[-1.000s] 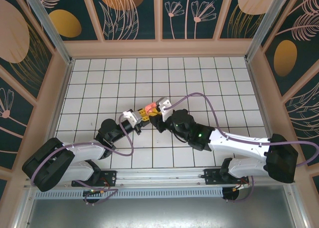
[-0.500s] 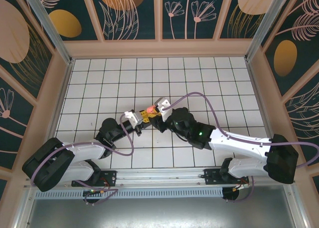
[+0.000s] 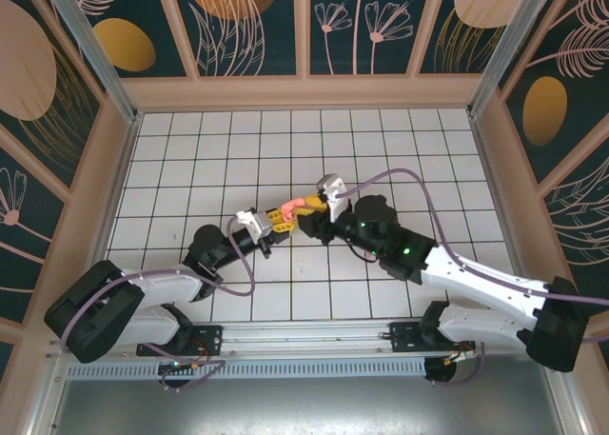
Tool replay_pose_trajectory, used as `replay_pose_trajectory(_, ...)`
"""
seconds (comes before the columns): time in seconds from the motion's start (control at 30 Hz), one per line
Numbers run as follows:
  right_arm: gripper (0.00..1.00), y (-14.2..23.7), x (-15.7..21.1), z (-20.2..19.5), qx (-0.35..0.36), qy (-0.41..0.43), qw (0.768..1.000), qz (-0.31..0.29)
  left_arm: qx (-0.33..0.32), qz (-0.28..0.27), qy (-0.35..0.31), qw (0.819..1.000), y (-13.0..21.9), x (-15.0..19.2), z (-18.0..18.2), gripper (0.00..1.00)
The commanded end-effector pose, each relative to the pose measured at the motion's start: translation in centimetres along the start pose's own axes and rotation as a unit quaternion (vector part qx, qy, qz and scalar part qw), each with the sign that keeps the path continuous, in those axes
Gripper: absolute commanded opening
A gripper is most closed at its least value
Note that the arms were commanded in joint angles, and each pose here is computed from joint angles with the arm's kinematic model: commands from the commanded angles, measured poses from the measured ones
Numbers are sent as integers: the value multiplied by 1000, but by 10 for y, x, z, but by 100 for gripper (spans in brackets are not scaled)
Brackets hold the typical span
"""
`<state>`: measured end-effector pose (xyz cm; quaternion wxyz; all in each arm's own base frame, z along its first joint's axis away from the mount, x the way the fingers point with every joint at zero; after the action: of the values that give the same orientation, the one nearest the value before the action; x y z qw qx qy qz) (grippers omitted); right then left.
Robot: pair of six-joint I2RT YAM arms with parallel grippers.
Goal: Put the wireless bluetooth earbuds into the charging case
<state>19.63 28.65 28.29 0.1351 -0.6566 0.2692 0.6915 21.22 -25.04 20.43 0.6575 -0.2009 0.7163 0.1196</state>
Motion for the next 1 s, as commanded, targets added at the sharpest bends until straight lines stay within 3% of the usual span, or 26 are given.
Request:
replay_pose_trajectory(0.0,41,16,-3,-1,-34,-48,998,4,9,-17,12,1000,2,-3,-4,14)
replay_pose_trajectory(0.13,41,26,9,-21,2,-88,995,50,2,-9,16,1000,4,2,-3,14)
replay_pose_trajectory(0.27,41,33,42,-50,66,-154,977,130,-3,0,16,1000,5,6,-1,14)
replay_pose_trajectory(0.43,40,49,95,-86,143,-247,931,228,-4,6,18,1000,6,9,-1,14)
replay_pose_trajectory(0.6,40,70,150,-117,207,-319,869,318,-8,10,18,1000,6,9,0,14)
replay_pose_trajectory(0.97,38,64,214,-106,224,-359,790,444,-17,18,17,1000,8,12,2,14)
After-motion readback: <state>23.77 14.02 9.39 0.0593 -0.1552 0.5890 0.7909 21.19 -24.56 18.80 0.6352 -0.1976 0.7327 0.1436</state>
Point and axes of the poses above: each hand's point on the last joint's axis, 136 mm out from that joint toward the fingers, its own y axis back along the fingers, its own z axis along the line the jaws close on, x = y × z, the point moved 3 cm from there along y, back along the fingers, and after that the axes turned 12 degrees about y, right-handed, at the moved point
